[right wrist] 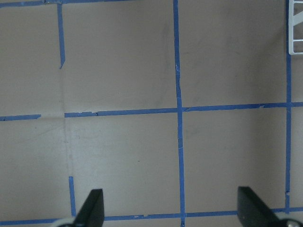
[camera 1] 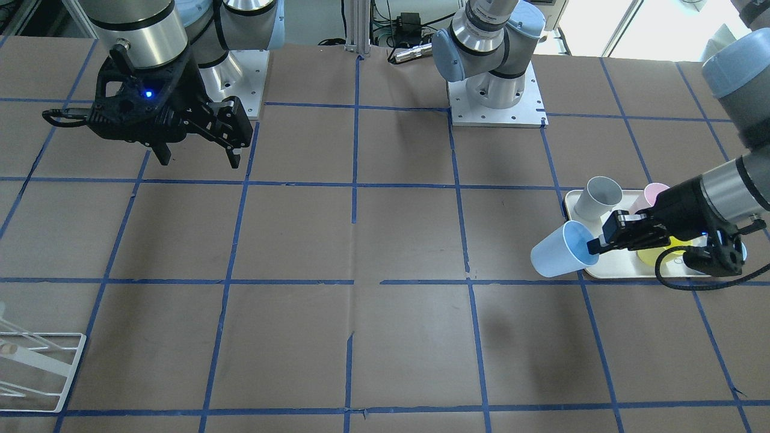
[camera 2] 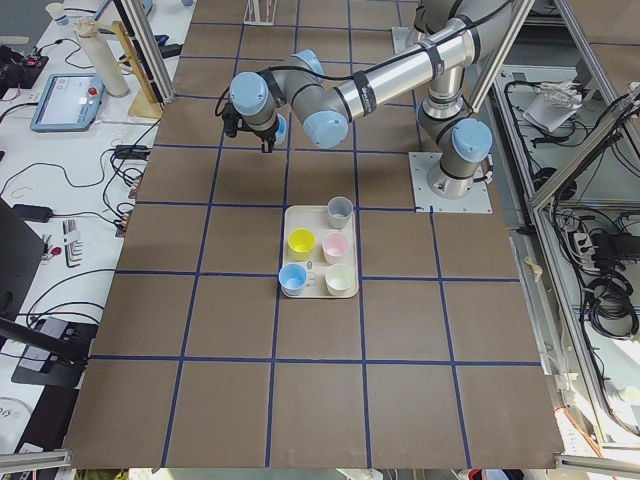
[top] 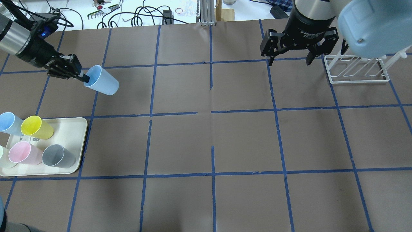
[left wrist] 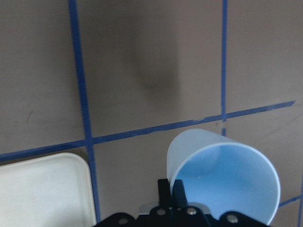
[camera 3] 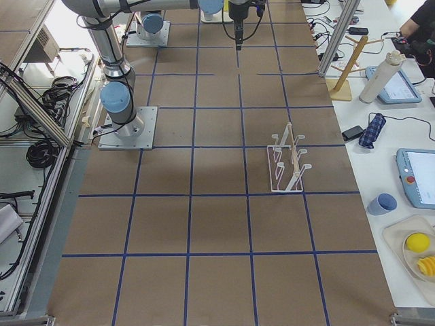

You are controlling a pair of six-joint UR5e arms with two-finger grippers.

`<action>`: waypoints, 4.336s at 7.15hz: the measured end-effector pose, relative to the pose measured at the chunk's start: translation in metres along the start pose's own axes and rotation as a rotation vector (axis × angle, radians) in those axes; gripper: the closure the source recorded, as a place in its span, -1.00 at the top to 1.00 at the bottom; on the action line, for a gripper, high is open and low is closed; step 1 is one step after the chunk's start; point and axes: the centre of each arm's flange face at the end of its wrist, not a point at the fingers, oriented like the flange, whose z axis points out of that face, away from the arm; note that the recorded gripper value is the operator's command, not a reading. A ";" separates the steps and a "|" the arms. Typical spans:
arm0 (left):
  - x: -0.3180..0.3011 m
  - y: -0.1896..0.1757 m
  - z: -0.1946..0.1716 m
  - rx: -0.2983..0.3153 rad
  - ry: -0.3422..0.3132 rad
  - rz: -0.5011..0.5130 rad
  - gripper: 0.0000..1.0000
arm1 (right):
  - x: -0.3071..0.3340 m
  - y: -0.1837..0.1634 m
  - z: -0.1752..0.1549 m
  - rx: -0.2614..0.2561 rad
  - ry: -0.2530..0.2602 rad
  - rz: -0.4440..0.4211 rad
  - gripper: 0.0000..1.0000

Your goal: Transfer IKEA cup to right arm and place on rack

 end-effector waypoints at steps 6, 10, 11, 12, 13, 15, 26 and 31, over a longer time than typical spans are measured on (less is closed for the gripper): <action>0.144 0.020 0.090 -0.077 0.650 -0.239 -1.00 | 0.064 -0.027 0.012 0.030 -0.009 -0.044 1.00; 0.189 0.048 0.141 -0.102 0.976 -0.321 -1.00 | 0.222 -0.032 0.034 -0.051 -0.311 0.012 1.00; 0.202 0.055 0.151 -0.115 1.014 -0.319 -1.00 | 0.242 -0.030 0.043 -0.070 -0.447 0.083 1.00; 0.210 0.059 0.157 -0.124 1.029 -0.311 -1.00 | 0.248 -0.029 0.051 -0.093 -0.576 0.143 1.00; 0.218 0.063 0.164 -0.134 1.032 -0.296 -1.00 | 0.246 -0.028 0.057 -0.125 -0.697 0.198 1.00; 0.232 0.072 0.178 -0.158 1.030 -0.264 -1.00 | 0.230 -0.022 0.063 -0.217 -0.925 0.328 1.00; 0.245 0.080 0.201 -0.168 1.075 -0.246 -1.00 | 0.116 -0.008 0.112 -0.801 -1.301 0.831 0.92; 0.245 0.080 0.201 -0.165 1.077 -0.243 -1.00 | 0.079 -0.021 0.126 -0.800 -1.332 0.827 0.93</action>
